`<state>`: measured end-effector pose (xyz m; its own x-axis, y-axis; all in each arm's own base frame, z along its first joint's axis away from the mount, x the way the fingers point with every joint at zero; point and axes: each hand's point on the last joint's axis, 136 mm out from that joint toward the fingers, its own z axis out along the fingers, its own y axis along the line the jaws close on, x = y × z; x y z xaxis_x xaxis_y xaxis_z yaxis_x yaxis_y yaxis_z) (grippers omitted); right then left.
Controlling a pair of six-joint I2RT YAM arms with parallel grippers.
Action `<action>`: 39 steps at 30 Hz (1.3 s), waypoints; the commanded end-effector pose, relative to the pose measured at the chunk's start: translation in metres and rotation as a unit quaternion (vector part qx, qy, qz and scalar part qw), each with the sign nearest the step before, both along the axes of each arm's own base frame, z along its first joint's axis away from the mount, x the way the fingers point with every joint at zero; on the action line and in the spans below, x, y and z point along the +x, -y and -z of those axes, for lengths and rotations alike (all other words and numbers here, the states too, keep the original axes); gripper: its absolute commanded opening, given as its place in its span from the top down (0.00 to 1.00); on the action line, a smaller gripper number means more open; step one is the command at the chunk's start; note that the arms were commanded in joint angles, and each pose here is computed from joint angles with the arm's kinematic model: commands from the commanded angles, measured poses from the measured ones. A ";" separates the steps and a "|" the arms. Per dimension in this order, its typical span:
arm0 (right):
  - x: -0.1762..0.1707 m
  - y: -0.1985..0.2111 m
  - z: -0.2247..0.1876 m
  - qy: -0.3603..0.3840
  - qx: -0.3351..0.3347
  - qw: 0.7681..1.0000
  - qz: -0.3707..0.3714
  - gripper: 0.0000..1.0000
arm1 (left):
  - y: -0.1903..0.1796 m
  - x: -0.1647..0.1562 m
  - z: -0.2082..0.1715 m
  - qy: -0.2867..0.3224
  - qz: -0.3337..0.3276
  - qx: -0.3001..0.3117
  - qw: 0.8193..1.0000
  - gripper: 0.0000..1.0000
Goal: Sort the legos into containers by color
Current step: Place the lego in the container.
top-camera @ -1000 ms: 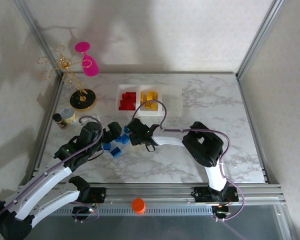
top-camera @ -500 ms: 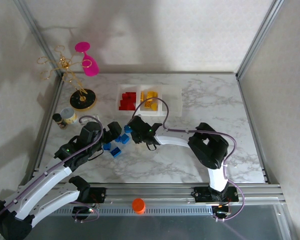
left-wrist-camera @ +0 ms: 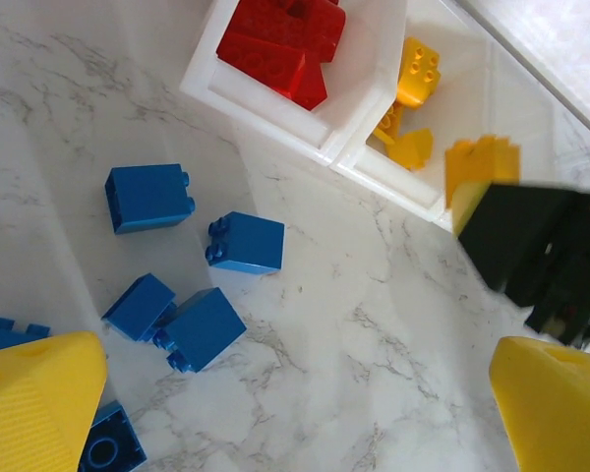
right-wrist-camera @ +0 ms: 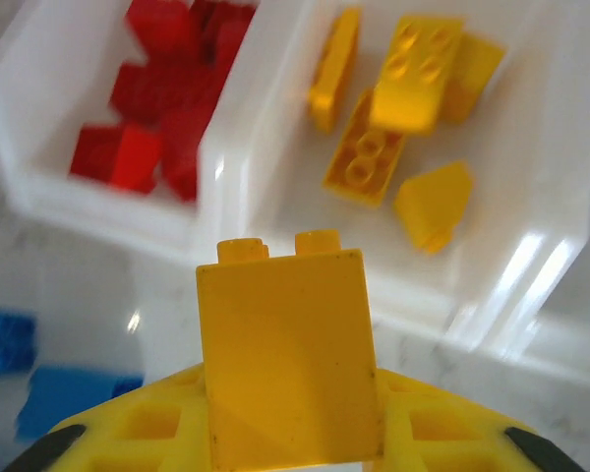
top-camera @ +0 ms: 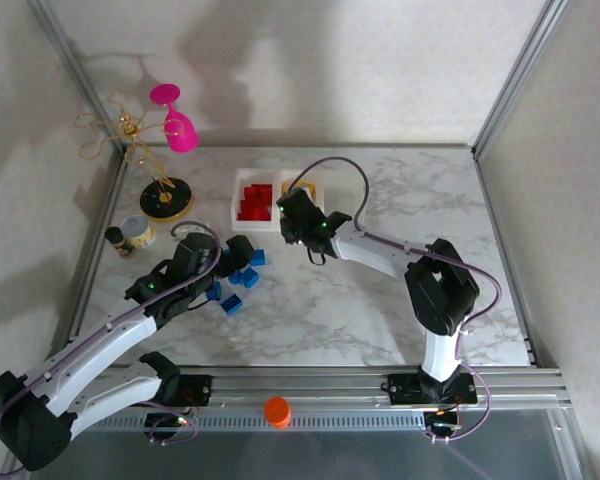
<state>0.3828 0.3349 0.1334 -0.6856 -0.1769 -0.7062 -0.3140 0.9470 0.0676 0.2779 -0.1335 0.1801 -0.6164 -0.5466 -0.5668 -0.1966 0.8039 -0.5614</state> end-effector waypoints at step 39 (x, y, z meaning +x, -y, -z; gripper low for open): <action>-0.053 -0.041 0.011 -0.047 0.070 0.996 -0.013 0.37 | -0.023 -0.011 -0.022 0.029 -0.018 0.015 0.999 0.00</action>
